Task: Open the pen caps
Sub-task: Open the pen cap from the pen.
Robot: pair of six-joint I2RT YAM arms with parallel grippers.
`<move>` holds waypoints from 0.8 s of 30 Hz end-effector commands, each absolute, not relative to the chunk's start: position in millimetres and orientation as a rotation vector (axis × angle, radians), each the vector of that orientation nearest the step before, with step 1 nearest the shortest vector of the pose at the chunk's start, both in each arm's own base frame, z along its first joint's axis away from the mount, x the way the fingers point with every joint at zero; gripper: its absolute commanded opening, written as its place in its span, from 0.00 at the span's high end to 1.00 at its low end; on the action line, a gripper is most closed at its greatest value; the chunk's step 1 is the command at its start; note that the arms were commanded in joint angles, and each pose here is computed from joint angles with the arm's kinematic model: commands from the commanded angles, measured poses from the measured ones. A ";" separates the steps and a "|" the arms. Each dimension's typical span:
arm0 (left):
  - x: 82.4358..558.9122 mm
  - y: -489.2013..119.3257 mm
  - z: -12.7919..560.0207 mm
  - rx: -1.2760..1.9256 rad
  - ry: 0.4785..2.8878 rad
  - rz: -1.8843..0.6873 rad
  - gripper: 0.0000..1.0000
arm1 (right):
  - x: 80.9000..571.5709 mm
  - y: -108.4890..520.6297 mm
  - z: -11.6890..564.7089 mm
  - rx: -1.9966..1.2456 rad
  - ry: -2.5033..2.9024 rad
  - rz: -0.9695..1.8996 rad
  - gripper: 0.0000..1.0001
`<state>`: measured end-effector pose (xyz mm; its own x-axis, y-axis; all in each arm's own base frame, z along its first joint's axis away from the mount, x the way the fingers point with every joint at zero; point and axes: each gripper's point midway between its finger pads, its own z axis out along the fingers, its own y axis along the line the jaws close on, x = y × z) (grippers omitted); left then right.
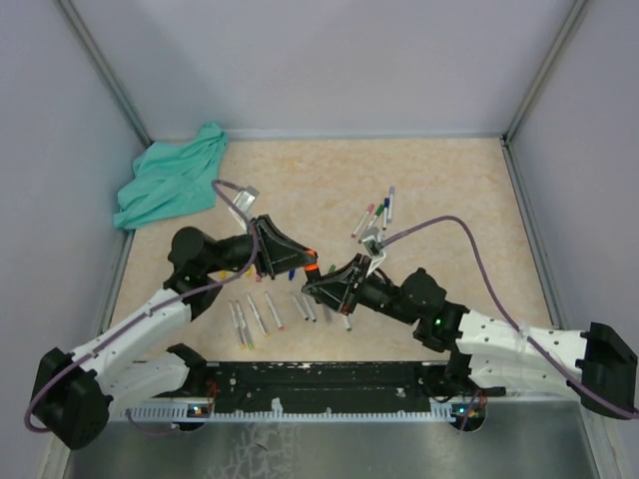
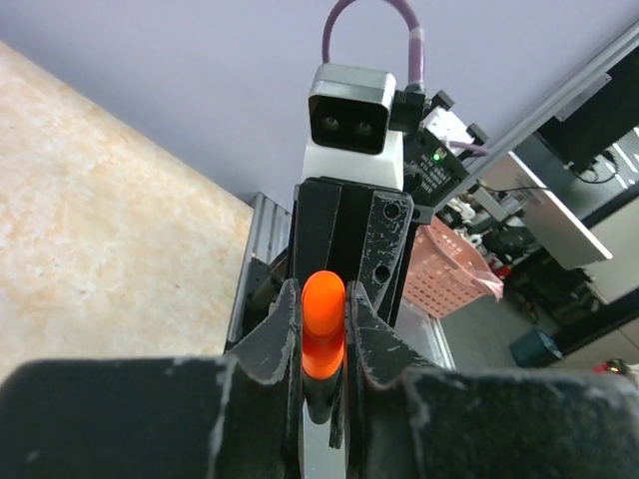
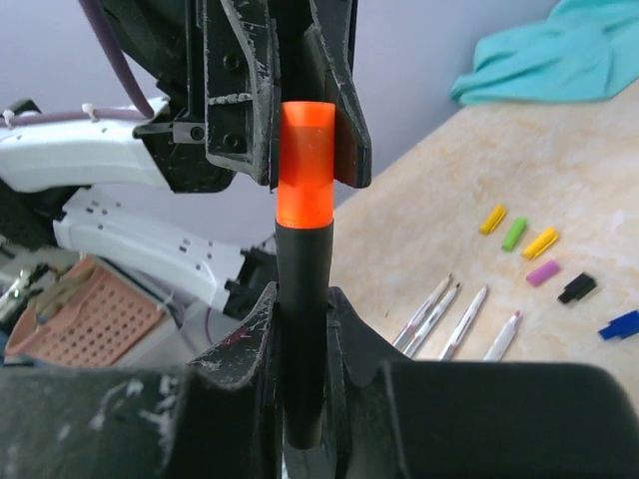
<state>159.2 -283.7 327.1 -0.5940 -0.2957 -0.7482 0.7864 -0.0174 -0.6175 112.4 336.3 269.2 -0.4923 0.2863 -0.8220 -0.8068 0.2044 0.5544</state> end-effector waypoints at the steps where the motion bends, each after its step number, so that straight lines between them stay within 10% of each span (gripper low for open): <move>1: 225.8 -262.6 403.8 0.385 1.249 -1.574 1.00 | 74.2 325.7 252.0 -0.594 1.552 1.559 1.00; 24: 310.0 -246.2 332.3 0.470 1.564 -1.190 1.00 | 125.5 238.2 214.7 -0.384 1.768 1.013 1.00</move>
<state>308.5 -257.1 363.3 -0.4054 -0.3776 -0.8325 0.7939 0.3060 -0.5255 101.3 263.8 208.6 -0.4973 0.1868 -0.8472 -0.7287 0.4400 0.5248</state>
